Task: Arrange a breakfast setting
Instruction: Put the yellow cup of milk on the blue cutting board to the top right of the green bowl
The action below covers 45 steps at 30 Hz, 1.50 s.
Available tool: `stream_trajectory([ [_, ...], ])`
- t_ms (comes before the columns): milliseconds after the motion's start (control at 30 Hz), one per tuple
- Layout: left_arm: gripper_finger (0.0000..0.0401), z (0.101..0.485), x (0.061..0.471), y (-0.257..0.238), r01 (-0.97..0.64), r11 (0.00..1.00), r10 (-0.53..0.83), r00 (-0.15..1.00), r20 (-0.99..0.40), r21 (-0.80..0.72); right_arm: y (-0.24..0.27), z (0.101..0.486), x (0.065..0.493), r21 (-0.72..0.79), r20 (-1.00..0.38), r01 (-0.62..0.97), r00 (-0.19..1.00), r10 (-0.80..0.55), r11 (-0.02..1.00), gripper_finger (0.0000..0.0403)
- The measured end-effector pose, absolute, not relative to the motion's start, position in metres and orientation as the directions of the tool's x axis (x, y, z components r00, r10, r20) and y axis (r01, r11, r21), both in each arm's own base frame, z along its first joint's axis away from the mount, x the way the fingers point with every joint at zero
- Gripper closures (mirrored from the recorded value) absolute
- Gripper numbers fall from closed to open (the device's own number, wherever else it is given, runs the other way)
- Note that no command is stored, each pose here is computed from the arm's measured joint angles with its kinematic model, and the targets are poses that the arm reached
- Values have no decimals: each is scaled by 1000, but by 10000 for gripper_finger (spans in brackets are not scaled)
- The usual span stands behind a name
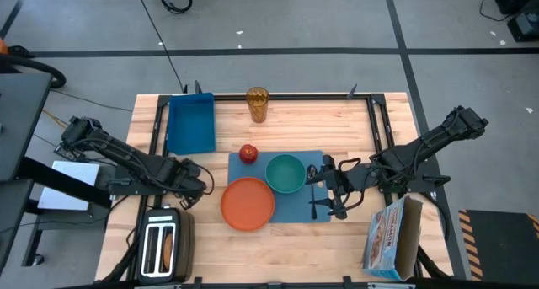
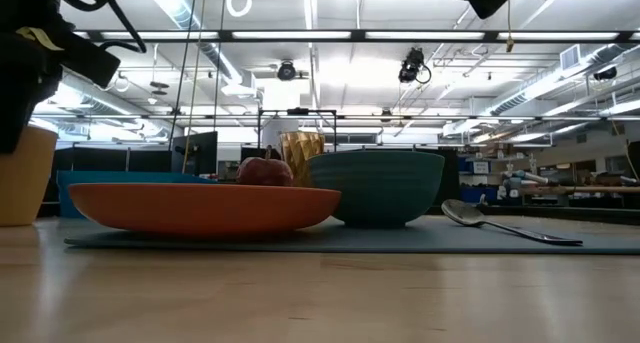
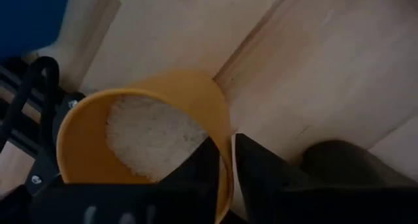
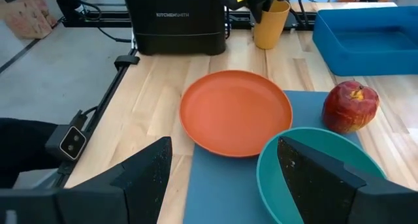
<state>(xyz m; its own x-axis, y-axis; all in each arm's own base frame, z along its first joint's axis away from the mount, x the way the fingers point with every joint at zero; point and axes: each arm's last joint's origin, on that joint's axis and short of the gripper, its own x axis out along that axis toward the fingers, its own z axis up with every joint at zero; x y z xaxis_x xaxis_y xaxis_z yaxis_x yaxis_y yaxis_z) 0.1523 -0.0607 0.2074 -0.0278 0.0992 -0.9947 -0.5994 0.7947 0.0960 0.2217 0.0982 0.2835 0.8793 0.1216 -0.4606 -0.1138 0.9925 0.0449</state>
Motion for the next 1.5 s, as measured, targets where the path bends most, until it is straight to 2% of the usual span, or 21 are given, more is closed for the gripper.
stream_trajectory([
  [100, 386, 207, 152, -61, -594, 799, 98, -30, -995, 96, 98, 284, 222, 22, -460, -125, 880, 121, 992, 118],
  [300, 387, 210, 152, -61, -590, 802, 92, -32, -995, 93, 99, 284, 222, -3, -457, -170, 877, 150, 985, 119],
  [433, 387, 230, 159, -64, -570, 820, 77, 6, -997, 59, 100, 289, 224, -78, -410, -211, 897, 162, 974, 127],
  [600, 387, 268, 165, -67, -528, 849, 51, 69, -996, 7, 94, 298, 230, -143, -304, -117, 950, 69, 983, 130],
  [667, 387, 283, 171, -70, -467, 883, 31, 144, -989, -40, 88, 299, 237, -150, -257, -53, 966, 13, 987, 129],
  [733, 387, 297, 175, -73, -408, 911, 36, 229, -973, -62, 83, 295, 248, -145, -244, -15, 969, -21, 989, 123],
  [900, 387, 320, 178, -76, -331, 941, 49, 322, -946, -64, 80, 267, 283, -182, -311, 3, 949, -60, 983, 89],
  [1167, 387, 330, 188, -80, -256, 965, 44, 360, -932, -54, 76, 264, 352, -176, -339, 0, 939, -61, 984, 10],
  [1367, 387, 321, 209, -90, -119, 993, 42, 362, -931, -2, 58, 252, 396, -103, -334, -44, 943, 7, 994, 13],
  [1500, 387, 316, 215, -92, -63, 998, 50, 350, -935, 29, 50, 237, 417, -18, -284, -84, 956, 76, 996, 14],
])
